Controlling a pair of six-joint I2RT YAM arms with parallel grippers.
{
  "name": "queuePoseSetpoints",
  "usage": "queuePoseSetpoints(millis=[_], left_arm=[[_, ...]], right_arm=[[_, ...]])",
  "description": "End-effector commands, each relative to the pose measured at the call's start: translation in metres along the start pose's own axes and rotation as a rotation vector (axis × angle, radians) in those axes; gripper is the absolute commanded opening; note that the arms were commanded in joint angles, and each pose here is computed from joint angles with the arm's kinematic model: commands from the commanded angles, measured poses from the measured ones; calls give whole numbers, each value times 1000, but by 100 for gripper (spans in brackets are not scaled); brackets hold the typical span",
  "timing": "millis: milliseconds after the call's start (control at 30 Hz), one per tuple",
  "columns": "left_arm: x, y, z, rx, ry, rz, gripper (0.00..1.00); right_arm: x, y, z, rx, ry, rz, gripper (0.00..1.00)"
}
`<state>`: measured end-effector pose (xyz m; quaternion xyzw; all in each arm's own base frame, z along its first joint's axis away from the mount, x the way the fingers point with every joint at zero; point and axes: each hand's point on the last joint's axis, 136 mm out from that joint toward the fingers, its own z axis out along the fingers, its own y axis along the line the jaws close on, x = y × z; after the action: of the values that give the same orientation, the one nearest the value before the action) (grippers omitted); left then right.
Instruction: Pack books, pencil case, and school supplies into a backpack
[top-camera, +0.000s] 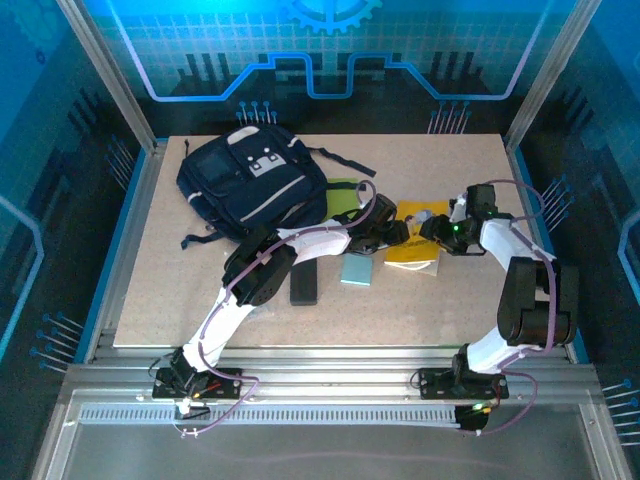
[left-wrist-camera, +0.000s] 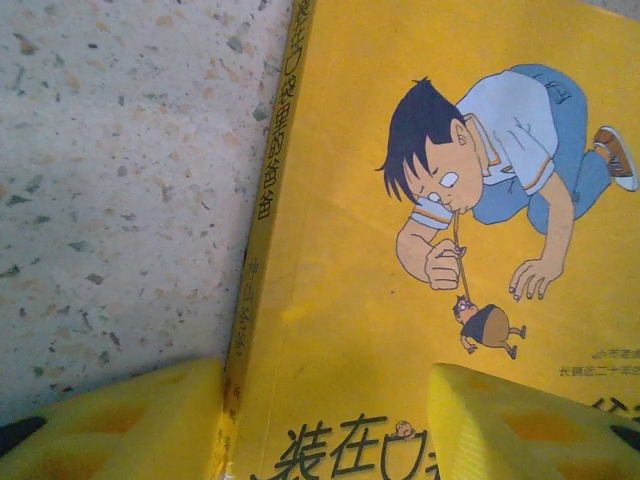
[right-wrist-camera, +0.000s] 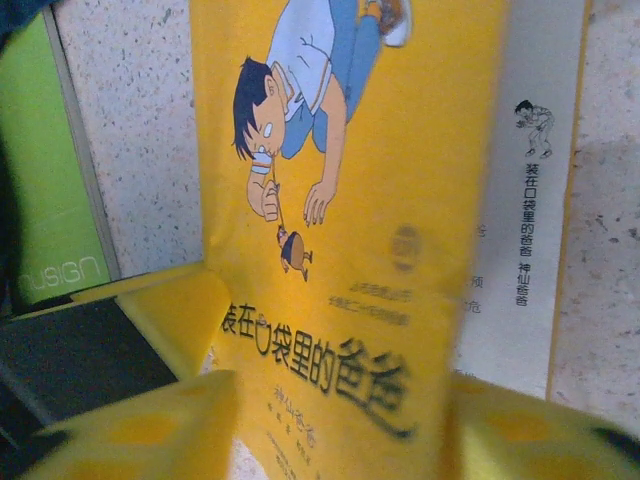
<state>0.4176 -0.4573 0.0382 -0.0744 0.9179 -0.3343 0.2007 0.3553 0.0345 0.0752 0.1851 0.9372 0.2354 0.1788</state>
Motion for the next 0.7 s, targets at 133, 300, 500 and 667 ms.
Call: queuePoseSetpoints(millis=[133,300,500,667], left_arm=[[8,11,-2,-13,38,-10,58],[-30,8,-38,53,-5,-55,72],[-77,10,-88,154,-81,-123,84],[-92,3,-110,252,-115,-185,85]], right_arm=[[9,18,4,-56,48,6,4],[1,39,-21,-108,13,-36,0],[-8,89,-60,-279,-15,-116,0],[-13,122,-82,-413,-31,-150,0]])
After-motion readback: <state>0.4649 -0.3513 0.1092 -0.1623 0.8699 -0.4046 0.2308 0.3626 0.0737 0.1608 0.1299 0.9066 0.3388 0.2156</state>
